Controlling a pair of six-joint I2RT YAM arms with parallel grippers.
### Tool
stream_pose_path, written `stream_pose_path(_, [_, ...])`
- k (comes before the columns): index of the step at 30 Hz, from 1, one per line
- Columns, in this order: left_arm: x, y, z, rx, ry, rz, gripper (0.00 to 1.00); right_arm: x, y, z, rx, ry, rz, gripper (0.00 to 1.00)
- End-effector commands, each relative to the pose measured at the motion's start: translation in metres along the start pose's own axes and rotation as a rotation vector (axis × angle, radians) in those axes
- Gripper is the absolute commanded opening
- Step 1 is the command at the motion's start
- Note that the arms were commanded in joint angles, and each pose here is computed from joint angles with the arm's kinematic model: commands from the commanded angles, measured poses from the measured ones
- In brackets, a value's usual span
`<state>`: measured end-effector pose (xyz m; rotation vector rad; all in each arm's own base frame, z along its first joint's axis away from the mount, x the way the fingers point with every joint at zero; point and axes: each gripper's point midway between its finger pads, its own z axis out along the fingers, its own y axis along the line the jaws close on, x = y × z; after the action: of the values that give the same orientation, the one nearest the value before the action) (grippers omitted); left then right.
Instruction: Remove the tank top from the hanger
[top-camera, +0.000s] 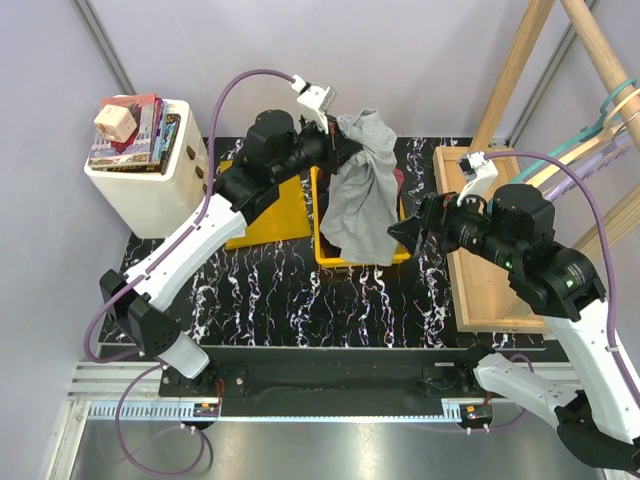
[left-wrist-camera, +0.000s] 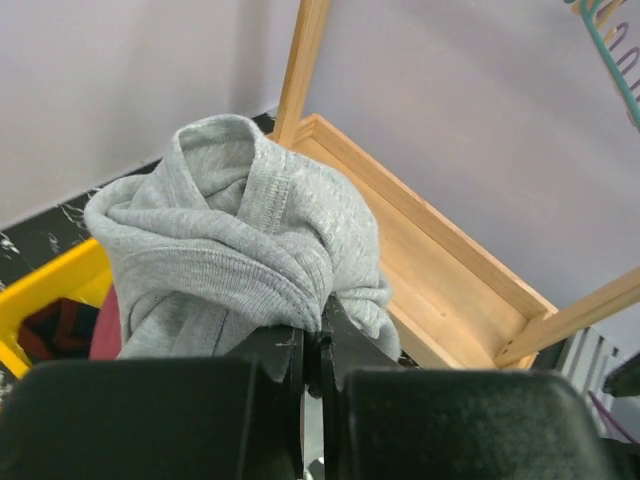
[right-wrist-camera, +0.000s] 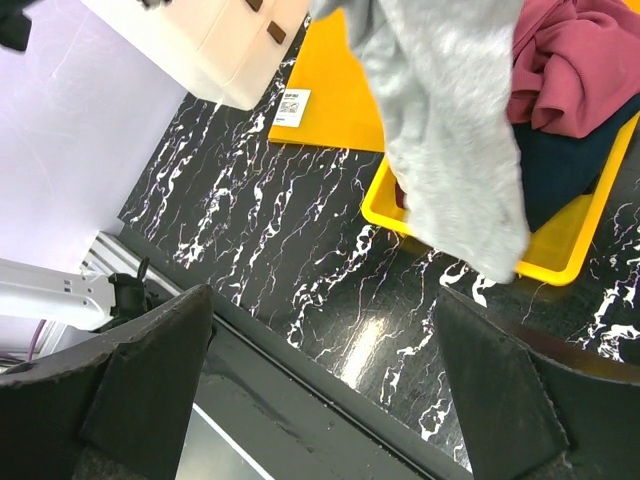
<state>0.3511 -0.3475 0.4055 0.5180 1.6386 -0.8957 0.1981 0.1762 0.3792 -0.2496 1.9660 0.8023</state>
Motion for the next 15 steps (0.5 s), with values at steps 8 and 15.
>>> stream_pose_path(8, [0.015, 0.027, 0.015, 0.017, 0.020, 0.060, 0.00, -0.003, 0.000, 0.003, 0.005, -0.011, -0.012, 0.98])
stream_pose_path(15, [0.116, 0.048, 0.044, 0.037, 0.155, -0.102, 0.00, 0.000, 0.000, 0.008, -0.003, 0.001, -0.001, 0.98])
